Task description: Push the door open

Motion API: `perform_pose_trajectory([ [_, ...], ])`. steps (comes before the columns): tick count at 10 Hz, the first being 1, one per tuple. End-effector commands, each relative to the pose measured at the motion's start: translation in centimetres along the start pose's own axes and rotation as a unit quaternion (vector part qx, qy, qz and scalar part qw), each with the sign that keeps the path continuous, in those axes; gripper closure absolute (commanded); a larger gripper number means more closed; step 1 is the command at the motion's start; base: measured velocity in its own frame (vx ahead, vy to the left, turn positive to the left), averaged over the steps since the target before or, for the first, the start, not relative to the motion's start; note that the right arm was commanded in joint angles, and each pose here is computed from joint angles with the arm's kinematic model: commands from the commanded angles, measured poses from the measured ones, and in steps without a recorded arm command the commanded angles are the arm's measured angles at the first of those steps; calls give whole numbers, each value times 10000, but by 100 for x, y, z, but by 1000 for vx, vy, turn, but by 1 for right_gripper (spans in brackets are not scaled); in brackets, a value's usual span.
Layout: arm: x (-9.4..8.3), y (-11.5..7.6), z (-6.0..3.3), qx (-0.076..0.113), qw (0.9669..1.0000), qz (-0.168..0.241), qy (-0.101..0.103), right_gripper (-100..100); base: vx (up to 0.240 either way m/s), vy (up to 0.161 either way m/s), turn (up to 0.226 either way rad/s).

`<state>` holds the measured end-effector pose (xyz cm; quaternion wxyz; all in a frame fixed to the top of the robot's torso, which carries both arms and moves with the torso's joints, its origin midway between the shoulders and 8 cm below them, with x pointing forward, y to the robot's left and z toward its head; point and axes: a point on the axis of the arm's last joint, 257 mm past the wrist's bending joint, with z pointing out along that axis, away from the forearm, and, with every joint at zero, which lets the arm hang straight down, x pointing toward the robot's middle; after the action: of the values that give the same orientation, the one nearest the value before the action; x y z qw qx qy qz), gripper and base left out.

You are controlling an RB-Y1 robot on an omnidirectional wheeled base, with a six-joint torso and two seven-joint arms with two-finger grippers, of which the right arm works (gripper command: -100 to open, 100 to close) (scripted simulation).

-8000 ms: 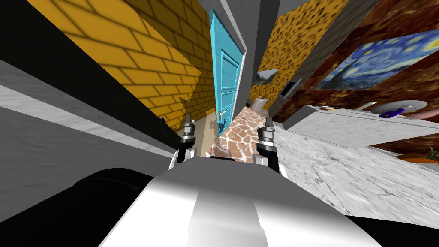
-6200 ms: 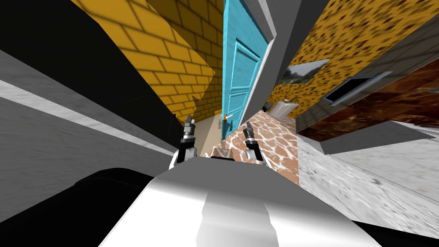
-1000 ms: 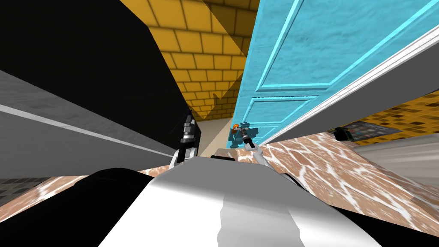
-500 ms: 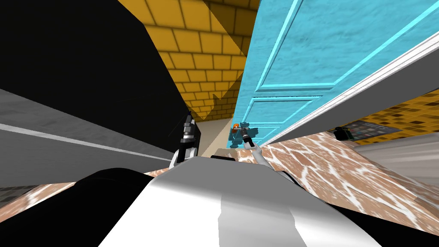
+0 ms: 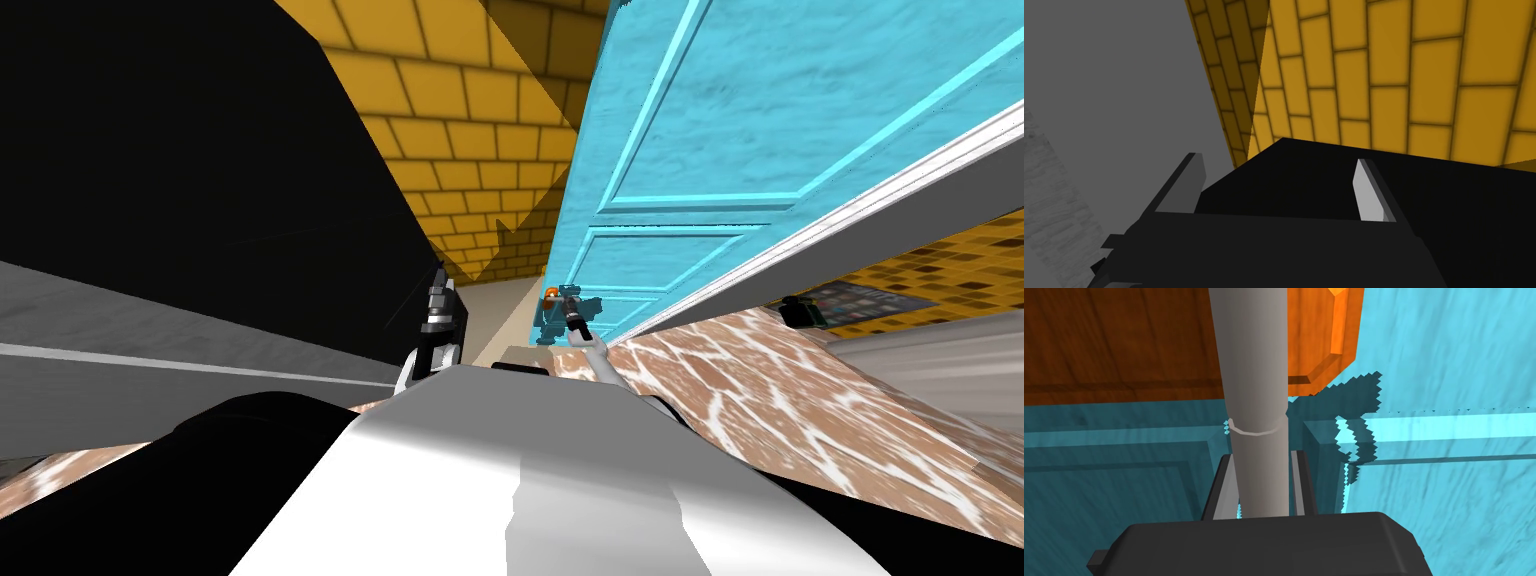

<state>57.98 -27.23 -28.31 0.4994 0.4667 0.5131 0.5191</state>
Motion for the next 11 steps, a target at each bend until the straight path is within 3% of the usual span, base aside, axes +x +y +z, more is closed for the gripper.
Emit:
perform_pose_trajectory([
  [1, -150, 145, 86, -150, 9997, -63, -172, 100, 98, 55, -21],
  [11, -310, 66, 203, -38, 9974, -20, -725, 100, 90, 47, -27],
])
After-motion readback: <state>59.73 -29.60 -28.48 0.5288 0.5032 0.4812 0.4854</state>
